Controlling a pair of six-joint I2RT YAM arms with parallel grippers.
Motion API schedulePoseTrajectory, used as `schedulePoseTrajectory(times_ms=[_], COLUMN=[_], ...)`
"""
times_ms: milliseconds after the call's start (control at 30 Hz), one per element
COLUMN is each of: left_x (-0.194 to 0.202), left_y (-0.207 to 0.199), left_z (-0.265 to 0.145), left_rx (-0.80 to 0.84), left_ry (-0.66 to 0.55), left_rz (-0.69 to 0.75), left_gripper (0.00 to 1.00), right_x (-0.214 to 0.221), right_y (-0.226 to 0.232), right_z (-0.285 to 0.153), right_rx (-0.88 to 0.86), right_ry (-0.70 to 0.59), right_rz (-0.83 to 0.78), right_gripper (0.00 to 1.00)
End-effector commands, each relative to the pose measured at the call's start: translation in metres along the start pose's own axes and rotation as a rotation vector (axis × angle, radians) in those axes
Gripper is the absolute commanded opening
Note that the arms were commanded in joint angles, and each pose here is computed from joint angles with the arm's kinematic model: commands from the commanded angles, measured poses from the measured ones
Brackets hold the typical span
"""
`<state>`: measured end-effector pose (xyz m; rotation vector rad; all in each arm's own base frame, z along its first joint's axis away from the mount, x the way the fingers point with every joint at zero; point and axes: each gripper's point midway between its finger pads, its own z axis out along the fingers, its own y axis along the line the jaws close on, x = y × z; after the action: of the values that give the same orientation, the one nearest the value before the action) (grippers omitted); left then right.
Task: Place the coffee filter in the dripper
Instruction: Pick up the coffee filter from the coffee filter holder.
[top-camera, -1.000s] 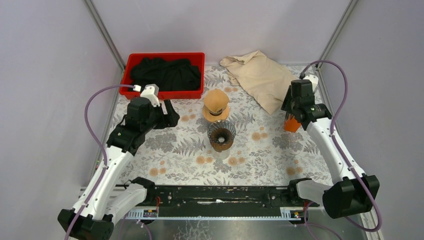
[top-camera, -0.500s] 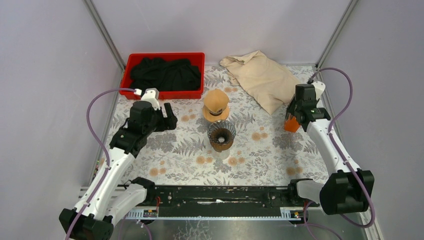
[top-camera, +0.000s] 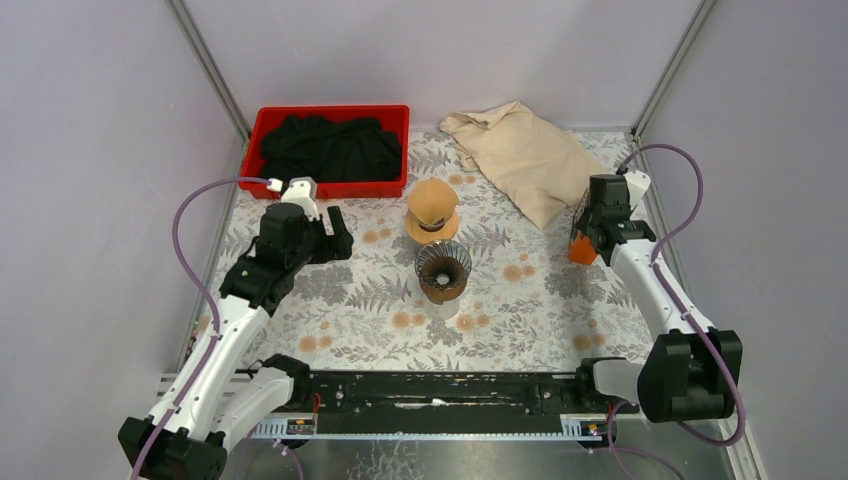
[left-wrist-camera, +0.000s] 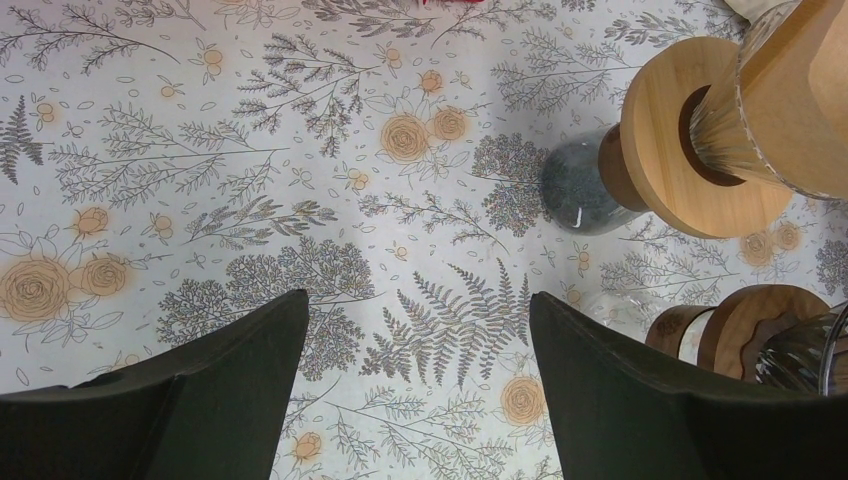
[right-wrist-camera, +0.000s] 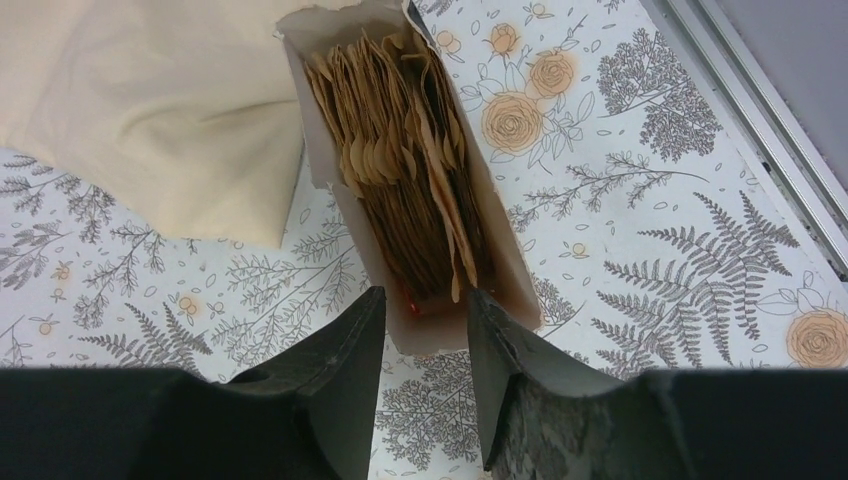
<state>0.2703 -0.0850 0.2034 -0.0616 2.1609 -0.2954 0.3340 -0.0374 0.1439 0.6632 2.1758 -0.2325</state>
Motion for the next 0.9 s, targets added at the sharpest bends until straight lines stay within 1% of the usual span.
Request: schedulePoseTrajectory(times_ms=[0, 167, 300, 433, 600, 700, 867], left_x=[-0.016, -0.015, -0.015, -0.014, -0.014, -0.015, -0.014], left_y=[0.002, 0.002, 0.001, 0.002, 0.000, 0.000, 0.000], left_z=[0.001, 0.001, 0.001, 0.001, 0.001, 0.001, 0.001], left_rx=[-0.006, -0.003, 0.000, -0.001, 0.006, 0.007, 0.007], left_ry=[-0.075, -0.074, -0.072, -0.070, -0.069, -0.072, -0.071], left_rz=[0.010, 0.010, 0.010, 0.009, 0.010, 0.009, 0.009], left_gripper=[0.89, 0.89, 0.89, 0.89, 0.89, 0.89, 0.89], right_x=[-0.015, -0.018, -0.022, -0.032, -0.038, -0.039, -0.032], right_y=[-0.002, -0.001, 0.000, 0.004, 0.000, -0.003, -0.001], right_z=[0.006, 0.008, 0.006, -0.007, -0.018, -0.019, -0.011], right_rx=[0.020, 0.020, 0.013, -0.026, -0.032, -0.025, -0.017], right_ry=[-0.064, -0.075, -0.081, -0.093, -0.125, -0.140, -0.110], right_rz=[0.051, 0.060, 0.068, 0.079, 0.104, 0.110, 0.094], right_gripper=[0.42, 0.37, 0.37, 0.36, 0.36, 0.36, 0.36])
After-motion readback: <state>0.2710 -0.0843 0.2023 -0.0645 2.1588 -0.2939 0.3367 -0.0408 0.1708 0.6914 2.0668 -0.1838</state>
